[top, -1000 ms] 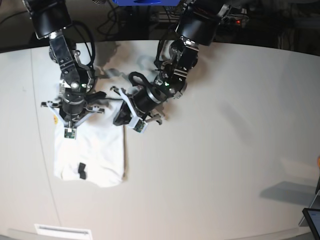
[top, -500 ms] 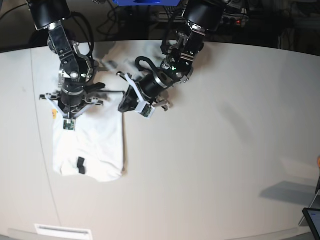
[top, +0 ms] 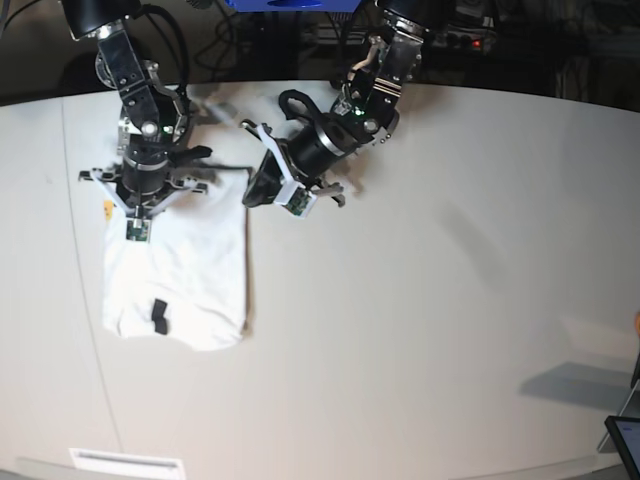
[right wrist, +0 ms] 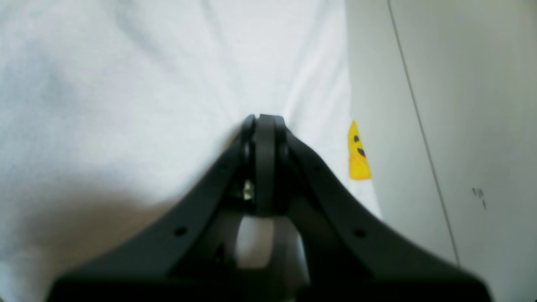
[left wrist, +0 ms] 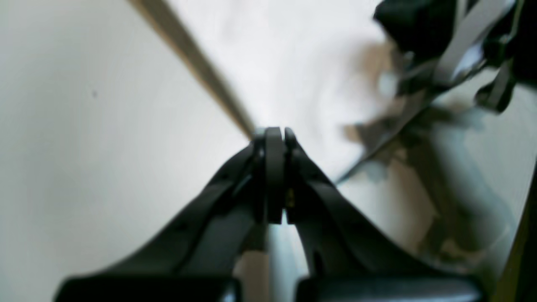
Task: Fold the T-shirt properly
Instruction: 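Move the left gripper to the shirt's edge beside the right gripper, then tuck and flatten the shirt's edge with the left gripper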
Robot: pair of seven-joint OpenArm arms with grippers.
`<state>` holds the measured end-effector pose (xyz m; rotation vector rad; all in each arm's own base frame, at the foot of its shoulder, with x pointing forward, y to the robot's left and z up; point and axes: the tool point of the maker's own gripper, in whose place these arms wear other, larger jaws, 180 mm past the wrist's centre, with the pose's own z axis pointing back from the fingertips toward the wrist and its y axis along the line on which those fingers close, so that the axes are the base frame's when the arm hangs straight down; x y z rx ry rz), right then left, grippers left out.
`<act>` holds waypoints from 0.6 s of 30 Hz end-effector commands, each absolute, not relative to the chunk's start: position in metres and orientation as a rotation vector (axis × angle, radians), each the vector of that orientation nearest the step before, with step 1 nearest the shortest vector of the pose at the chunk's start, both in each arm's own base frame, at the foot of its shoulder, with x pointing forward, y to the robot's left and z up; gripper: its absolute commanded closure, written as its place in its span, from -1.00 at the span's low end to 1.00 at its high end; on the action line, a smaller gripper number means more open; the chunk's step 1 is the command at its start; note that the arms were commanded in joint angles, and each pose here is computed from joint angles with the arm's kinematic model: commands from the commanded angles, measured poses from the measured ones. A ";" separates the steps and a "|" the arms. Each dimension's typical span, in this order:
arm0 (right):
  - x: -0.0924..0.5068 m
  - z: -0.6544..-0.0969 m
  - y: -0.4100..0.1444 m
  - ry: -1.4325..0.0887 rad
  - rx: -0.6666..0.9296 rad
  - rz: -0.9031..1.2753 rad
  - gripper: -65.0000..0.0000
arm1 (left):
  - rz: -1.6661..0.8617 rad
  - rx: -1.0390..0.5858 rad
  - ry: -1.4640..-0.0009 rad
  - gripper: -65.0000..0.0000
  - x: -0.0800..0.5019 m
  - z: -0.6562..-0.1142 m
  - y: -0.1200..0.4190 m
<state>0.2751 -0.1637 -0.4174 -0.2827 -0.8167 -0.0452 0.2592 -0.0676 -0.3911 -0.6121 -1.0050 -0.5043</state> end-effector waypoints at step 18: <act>0.238 -0.441 -0.144 -0.627 -0.168 -0.077 0.98 | -0.560 -0.741 -1.133 1.00 0.321 -0.336 -0.142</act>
